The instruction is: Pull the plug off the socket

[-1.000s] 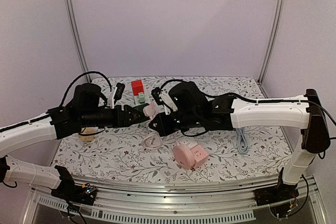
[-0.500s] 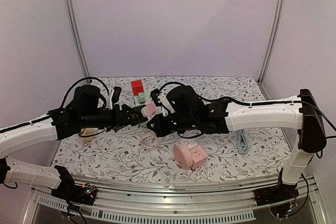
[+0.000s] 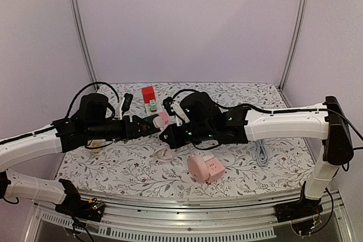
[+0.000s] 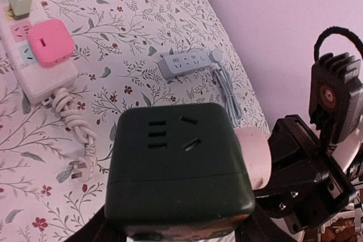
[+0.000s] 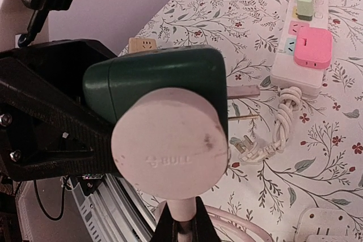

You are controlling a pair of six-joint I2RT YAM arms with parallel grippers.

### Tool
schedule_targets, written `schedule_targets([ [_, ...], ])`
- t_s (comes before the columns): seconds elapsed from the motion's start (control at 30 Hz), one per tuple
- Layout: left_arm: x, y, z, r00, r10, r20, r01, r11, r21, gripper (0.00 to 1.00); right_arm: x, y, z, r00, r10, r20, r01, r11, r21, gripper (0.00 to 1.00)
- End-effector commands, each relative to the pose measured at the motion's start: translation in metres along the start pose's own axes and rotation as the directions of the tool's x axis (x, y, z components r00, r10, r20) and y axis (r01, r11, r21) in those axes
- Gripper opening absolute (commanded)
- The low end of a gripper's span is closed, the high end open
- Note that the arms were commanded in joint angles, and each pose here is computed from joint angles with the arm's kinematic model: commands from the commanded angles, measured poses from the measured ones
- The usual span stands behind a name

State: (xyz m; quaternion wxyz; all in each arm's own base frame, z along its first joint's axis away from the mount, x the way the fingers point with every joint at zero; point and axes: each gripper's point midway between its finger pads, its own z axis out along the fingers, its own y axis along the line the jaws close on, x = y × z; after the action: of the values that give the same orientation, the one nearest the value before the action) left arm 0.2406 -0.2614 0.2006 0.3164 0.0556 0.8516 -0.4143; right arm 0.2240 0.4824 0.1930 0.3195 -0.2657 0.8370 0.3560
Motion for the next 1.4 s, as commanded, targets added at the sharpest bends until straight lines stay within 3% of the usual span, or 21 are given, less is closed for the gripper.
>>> schedule_targets([
  [0.0, 0.028, 0.051, -0.001, 0.996, 0.047, -0.072, -0.059, 0.982, -0.177, 0.12, -0.041, -0.024, -0.041, 0.994, 0.054, 0.095, -0.064, 0.992, 0.107, 0.00],
  [0.27, 0.029, 0.070, -0.007, 0.986, 0.133, -0.104, -0.158, 0.946, -0.282, 0.12, -0.062, -0.014, -0.060, 0.989, 0.055, 0.139, -0.066, 0.995, 0.074, 0.00],
  [0.43, 0.023, 0.071, -0.009, 0.987, 0.133, -0.094, -0.156, 0.939, -0.306, 0.12, -0.061, -0.017, -0.059, 0.989, 0.052, 0.139, -0.065, 0.994, 0.086, 0.00],
  [0.73, -0.007, 0.025, -0.009, 0.999, -0.008, 0.042, 0.013, 0.993, -0.121, 0.12, -0.019, -0.048, -0.024, 0.998, 0.035, 0.044, -0.042, 0.983, 0.181, 0.00],
  [0.93, -0.018, -0.007, -0.007, 0.995, -0.091, 0.044, 0.090, 0.995, 0.034, 0.12, 0.015, -0.068, 0.002, 0.998, 0.042, -0.041, -0.032, 0.973, 0.229, 0.00],
  [1.37, -0.028, -0.011, -0.019, 0.989, -0.121, 0.081, 0.116, 0.991, 0.072, 0.12, 0.020, -0.075, 0.008, 0.997, 0.053, -0.050, -0.038, 0.965, 0.259, 0.00],
])
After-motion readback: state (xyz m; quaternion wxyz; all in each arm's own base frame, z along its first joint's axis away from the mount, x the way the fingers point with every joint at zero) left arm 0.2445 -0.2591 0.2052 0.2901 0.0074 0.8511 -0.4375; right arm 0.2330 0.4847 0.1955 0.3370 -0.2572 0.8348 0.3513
